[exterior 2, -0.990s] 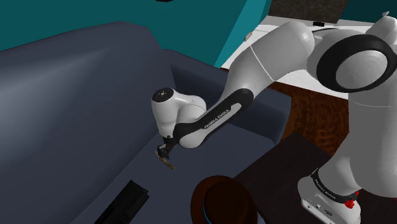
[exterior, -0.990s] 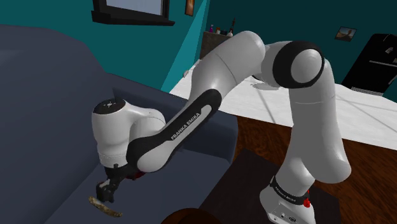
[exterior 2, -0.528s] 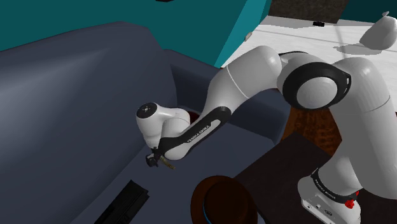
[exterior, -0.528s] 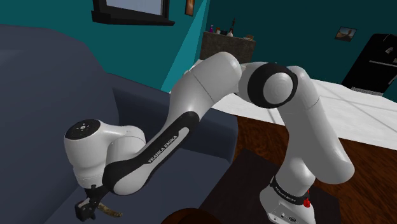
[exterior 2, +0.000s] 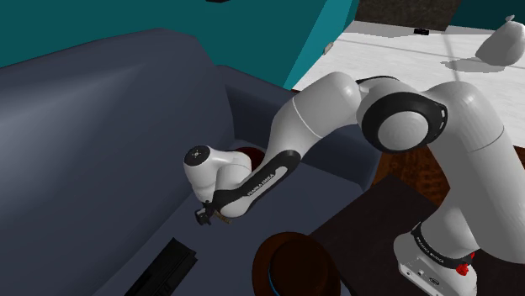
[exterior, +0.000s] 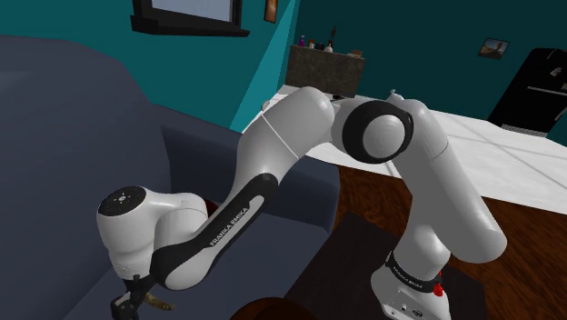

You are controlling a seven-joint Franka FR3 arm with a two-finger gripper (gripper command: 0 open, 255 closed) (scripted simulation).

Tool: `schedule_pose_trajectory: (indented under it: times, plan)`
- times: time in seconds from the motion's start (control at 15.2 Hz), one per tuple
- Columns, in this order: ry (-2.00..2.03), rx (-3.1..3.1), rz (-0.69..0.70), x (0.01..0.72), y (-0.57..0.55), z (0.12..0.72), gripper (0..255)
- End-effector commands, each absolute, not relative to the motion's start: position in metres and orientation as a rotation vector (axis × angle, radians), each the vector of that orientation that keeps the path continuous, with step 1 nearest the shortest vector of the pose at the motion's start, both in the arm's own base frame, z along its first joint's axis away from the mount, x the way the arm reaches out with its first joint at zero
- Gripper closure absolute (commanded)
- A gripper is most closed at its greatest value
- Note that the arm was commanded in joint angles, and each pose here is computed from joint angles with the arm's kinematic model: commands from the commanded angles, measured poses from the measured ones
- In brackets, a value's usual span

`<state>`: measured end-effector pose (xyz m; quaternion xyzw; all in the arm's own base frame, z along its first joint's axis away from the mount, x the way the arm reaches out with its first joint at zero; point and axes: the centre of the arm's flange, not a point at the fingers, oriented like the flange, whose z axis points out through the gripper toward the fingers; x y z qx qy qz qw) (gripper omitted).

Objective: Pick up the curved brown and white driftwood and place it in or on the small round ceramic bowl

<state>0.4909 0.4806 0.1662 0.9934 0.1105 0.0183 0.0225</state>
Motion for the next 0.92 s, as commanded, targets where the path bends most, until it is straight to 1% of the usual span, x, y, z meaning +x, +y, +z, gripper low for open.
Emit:
schedule_pose_trajectory:
  times: [0.0,0.26,0.33,0.86]
  plan:
    - [0.342,3.077,0.057,0.4911,0.4810,0.1653,0]
    - [0.342,3.077,0.057,0.4910,0.4810,0.1653,0]
    - [0.342,3.077,0.057,0.4910,0.4810,0.1653,255]
    - [0.342,3.077,0.057,0.4910,0.4810,0.1653,255]
